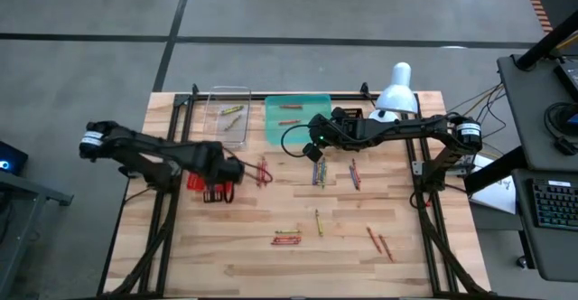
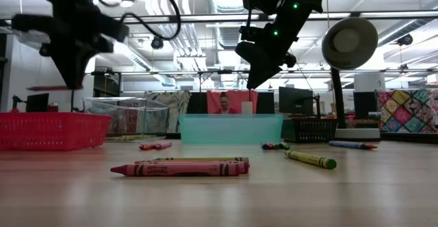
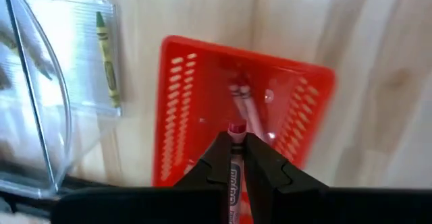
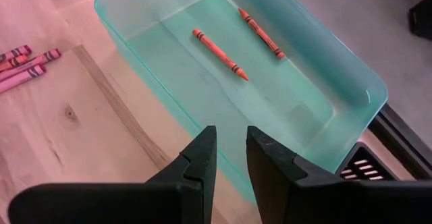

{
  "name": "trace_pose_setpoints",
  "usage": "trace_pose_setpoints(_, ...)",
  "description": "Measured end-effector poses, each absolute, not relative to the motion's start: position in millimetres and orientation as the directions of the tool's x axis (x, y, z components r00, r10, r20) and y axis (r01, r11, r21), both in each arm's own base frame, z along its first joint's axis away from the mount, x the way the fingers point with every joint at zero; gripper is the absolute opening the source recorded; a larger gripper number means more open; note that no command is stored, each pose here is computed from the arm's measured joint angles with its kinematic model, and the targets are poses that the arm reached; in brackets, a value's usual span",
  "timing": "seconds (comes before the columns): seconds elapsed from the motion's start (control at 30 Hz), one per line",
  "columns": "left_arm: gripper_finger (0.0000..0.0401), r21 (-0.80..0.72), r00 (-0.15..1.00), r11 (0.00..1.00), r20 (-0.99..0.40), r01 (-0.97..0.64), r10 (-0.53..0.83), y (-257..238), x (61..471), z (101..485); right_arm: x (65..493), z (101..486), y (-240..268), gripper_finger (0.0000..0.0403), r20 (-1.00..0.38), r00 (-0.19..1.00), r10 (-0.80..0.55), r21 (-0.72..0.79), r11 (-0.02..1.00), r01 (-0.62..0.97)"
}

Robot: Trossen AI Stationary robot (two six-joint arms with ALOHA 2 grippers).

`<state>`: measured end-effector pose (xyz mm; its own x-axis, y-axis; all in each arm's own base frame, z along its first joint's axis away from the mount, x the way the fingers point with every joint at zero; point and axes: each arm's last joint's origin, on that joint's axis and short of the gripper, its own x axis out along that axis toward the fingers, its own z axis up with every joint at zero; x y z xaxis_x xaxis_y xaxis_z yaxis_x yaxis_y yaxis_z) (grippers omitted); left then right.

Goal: Sort crayons
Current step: Put the red crayon into the red bin

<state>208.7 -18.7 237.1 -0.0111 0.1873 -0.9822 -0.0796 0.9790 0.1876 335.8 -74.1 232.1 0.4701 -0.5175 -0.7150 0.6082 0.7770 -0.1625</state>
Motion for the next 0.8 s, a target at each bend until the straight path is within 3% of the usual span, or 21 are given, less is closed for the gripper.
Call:
trace_pose_setpoints(0.33,0.0001,0.133,-0.032,0.988,-0.99,0.076,0.136,13.4,201.0,201.5,335.8,232.1,-74.1,0.0073,-0.715,0.47,-0.518,-0.164,0.778,0.607)
trace_pose_setpoints(0.6,0.0001,0.103,-0.062,0.992,-0.992,0.071,0.108,18.0,191.9,179.8,335.8,232.1,-74.1,0.0073,-0.715,0.47,-0.518,-0.154,0.773,0.616)
trace_pose_setpoints(0.8,0.0001,0.112,-0.002,0.99,-0.994,0.082,0.112,18.6,199.0,182.1,335.8,232.1,-74.2,0.0073,-0.715,0.47,-0.518,-0.152,0.771,0.618)
